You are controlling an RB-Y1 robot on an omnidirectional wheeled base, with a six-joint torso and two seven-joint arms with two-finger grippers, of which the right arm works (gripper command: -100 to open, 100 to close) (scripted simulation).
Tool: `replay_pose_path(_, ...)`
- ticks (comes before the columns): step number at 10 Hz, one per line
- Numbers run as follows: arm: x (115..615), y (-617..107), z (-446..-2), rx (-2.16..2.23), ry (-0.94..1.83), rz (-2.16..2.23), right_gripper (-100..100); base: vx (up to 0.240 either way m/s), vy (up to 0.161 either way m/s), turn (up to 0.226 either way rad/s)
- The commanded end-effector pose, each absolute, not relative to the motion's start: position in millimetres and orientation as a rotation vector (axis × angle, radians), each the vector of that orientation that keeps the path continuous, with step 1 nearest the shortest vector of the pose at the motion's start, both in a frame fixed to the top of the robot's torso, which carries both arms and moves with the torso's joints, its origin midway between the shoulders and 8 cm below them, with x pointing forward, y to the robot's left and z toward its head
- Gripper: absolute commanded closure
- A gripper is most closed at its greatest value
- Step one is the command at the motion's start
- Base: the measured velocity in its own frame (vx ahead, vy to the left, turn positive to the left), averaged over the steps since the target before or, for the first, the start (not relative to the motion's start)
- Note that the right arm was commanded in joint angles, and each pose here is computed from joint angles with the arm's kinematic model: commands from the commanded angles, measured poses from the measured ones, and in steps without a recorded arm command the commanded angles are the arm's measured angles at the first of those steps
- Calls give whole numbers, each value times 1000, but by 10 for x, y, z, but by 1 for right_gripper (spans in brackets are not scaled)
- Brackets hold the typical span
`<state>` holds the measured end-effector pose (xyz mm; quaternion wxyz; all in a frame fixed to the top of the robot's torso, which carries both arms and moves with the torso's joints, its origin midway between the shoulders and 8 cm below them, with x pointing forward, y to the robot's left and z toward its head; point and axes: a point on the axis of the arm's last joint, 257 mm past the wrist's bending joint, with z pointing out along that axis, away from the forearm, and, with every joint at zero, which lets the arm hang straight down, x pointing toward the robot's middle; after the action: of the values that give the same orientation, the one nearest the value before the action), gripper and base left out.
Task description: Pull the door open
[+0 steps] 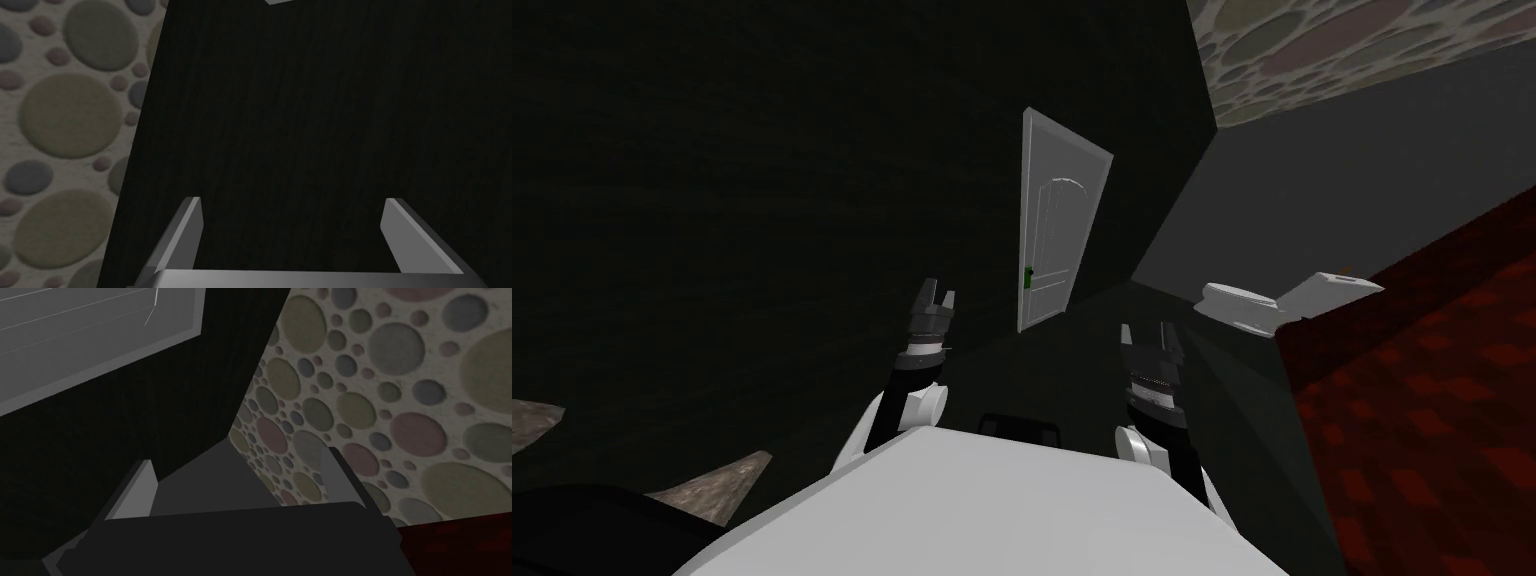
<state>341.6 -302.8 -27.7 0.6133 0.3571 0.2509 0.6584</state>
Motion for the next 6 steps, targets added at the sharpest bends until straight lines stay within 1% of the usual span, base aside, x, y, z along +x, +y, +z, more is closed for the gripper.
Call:
replay_pose_path(1,3404,-3059,-367,870,567,1557,-100,154,-40,294)
replay_pose_path(2,3402,-3083,-434,902,558,1581,-100,169,-59,253)
replay_pose_path(3,3401,-3096,-470,919,553,1593,-100,158,-41,196)
replay_pose_path(5,3394,-3137,-578,971,535,1630,-100,153,-19,268)
replay_pose_path(6,3387,-3165,-655,1008,521,1654,-100,140,-57,316)
